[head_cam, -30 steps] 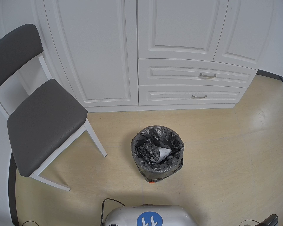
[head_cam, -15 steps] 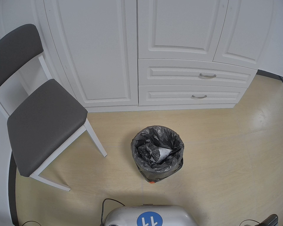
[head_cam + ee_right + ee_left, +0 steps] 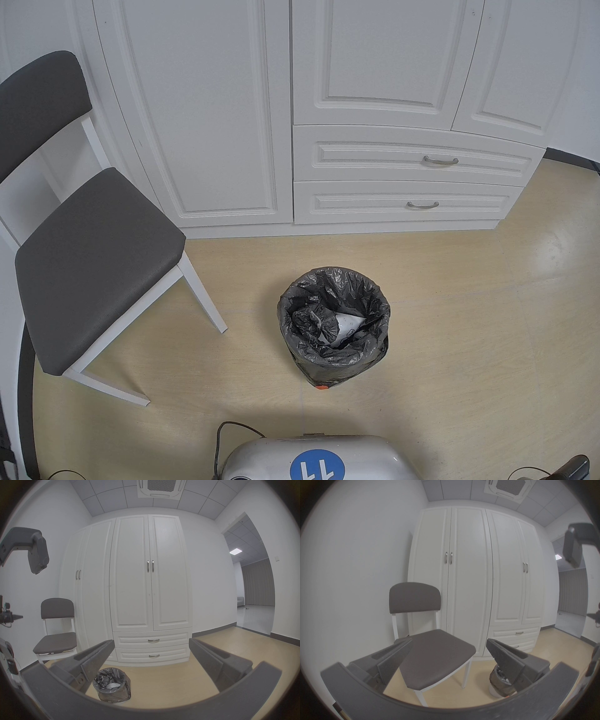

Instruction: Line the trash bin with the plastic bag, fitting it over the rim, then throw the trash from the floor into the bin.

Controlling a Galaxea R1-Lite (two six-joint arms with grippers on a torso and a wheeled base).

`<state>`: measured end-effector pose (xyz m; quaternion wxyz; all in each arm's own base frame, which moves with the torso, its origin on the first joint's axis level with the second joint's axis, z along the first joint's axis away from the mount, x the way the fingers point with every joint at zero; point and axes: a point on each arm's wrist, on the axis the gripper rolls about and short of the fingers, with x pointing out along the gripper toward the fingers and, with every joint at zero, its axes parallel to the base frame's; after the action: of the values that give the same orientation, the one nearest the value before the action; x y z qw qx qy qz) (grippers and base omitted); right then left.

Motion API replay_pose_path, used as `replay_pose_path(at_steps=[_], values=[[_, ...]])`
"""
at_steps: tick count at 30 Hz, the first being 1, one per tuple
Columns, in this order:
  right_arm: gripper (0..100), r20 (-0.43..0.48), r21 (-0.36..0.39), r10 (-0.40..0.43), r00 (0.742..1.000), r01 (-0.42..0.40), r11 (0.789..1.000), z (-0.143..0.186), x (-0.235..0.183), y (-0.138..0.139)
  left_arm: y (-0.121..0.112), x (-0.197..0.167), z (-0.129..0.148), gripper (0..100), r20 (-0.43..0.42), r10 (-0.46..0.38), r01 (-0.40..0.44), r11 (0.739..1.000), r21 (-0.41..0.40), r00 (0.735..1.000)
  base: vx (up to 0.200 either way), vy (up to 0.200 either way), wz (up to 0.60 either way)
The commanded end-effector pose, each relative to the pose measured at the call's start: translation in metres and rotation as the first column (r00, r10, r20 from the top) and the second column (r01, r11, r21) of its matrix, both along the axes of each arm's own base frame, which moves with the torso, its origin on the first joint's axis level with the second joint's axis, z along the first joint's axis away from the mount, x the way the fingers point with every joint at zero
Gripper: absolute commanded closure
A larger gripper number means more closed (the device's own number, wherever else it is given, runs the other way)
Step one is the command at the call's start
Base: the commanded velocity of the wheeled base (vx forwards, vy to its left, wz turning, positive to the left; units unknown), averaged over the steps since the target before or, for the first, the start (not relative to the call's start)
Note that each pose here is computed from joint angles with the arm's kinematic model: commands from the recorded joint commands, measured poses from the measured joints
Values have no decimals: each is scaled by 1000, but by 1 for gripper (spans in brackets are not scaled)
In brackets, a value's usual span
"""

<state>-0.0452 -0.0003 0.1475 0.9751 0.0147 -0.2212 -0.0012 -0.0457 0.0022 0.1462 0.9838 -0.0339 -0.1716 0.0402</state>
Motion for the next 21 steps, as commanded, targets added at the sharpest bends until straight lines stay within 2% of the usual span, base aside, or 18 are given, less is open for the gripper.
replay_pose_path(at_steps=[1, 5, 7, 8, 9, 15, 19, 20, 21], values=[[0, 5, 3, -6, 1000, 6, 1000, -12, 5, 0, 0, 18, -39, 0, -48, 11, -10, 999, 33, 999, 0, 0, 0], [0, 28, -9, -8, 1000, 9, 1000, -19, 8, 0, 0, 20, -49, 0, -128, 11, -7, 999, 34, 992, 0, 0, 0], [0, 14, -16, -13, 1000, 13, 1000, -25, 11, 0, 0, 22, -58, 0, -215, 11, -4, 999, 34, 976, 0, 0, 0], [0, 13, -16, -13, 1000, 13, 1000, -25, 11, 0, 0, 22, -59, 0, -229, 11, -3, 999, 35, 973, 0, 0, 0], [0, -1, -16, -13, 1000, 13, 1000, -28, 12, 0, 0, 22, -65, 0, -286, 11, -3, 1000, 28, 958, 0, 0, 0], [0, -15, 2, 0, 1000, 0, 1000, -29, 13, 0, 0, 22, -64, 0, -282, 4, 1, 1000, 16, 959, 0, 0, 0], [0, -119, 2, -5, 993, 5, 1000, -39, 17, 0, -1, 23, -67, 0, -303, -23, 32, 999, 25, 953, 0, 0, 0], [0, -119, 2, -5, 993, 5, 1000, -39, 17, 0, -1, 23, -67, 0, -303, -23, 32, 999, 25, 953, 0, 0, 0], [0, -172, -1, -9, 985, 9, 1000, -44, 19, 0, -2, 23, -71, 0, -341, -78, 100, 994, 48, 937, 0, 0, 0]])
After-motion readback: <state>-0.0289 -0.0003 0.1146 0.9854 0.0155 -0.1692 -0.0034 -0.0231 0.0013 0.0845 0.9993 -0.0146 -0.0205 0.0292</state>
